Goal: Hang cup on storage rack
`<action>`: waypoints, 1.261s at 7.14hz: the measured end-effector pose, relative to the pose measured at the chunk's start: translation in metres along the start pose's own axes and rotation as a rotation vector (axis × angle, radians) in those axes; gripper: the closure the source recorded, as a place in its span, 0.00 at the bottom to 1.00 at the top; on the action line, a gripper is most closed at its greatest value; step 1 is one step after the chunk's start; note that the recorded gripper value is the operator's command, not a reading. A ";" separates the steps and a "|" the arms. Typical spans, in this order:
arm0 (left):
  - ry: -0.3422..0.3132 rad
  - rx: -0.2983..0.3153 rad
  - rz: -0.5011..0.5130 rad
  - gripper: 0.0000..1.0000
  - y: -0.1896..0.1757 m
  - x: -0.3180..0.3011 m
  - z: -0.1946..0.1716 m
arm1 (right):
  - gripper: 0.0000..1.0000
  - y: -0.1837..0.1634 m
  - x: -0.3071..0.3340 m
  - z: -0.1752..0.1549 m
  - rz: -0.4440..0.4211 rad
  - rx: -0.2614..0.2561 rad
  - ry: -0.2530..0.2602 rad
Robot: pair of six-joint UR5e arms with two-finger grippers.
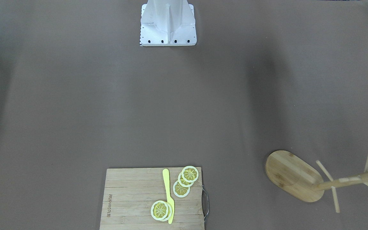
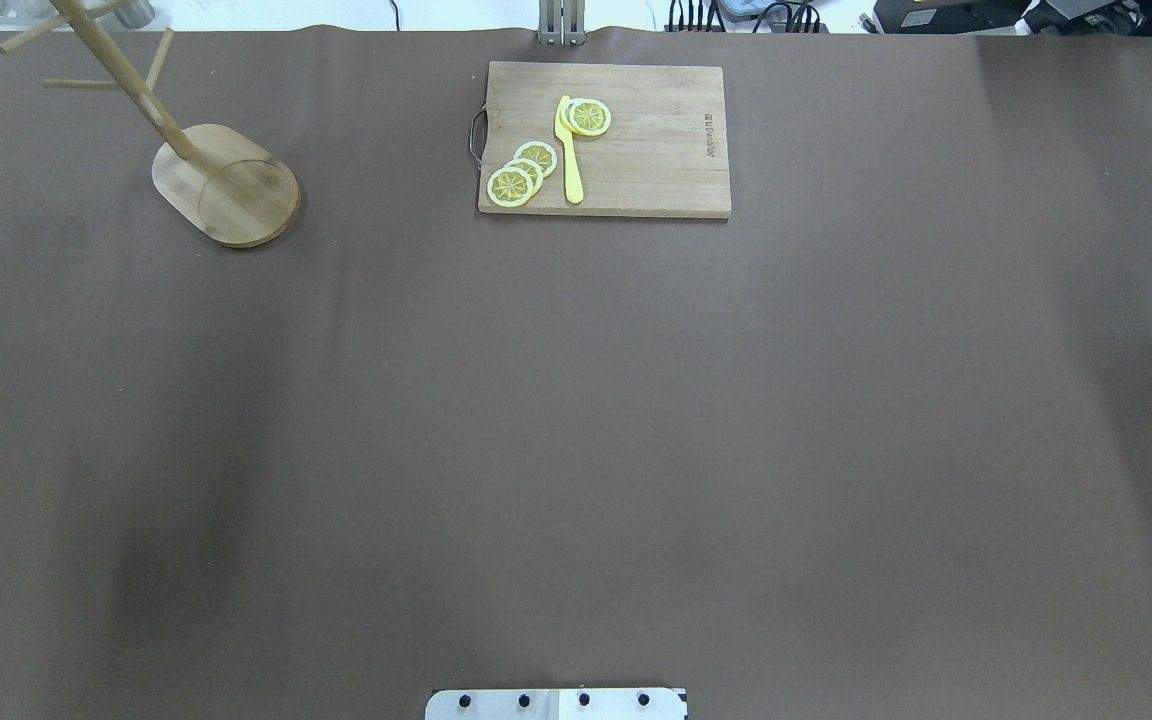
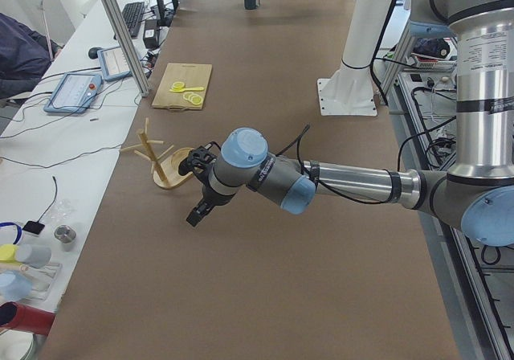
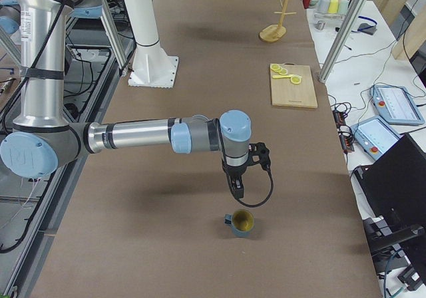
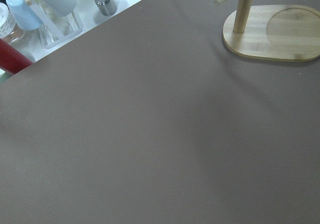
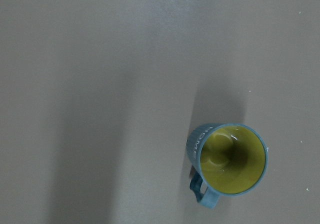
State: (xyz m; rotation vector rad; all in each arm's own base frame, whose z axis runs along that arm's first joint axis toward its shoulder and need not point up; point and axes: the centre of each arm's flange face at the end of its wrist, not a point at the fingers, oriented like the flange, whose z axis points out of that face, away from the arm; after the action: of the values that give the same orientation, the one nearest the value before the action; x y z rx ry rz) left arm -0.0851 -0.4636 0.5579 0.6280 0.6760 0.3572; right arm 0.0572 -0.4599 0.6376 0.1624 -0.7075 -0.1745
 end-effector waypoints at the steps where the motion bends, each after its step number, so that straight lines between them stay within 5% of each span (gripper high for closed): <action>1: -0.004 0.008 0.006 0.01 0.001 0.000 0.000 | 0.02 0.004 0.020 0.025 -0.008 0.013 -0.011; 9: -0.006 0.015 0.010 0.01 0.001 0.000 -0.001 | 0.13 -0.007 0.077 0.090 0.043 0.001 -0.024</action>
State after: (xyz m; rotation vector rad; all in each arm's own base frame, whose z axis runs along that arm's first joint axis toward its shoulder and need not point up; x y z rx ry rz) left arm -0.0852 -0.4628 0.5577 0.6462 0.6703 0.3593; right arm 0.0553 -0.4911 0.7521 0.1459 -0.7349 -0.1349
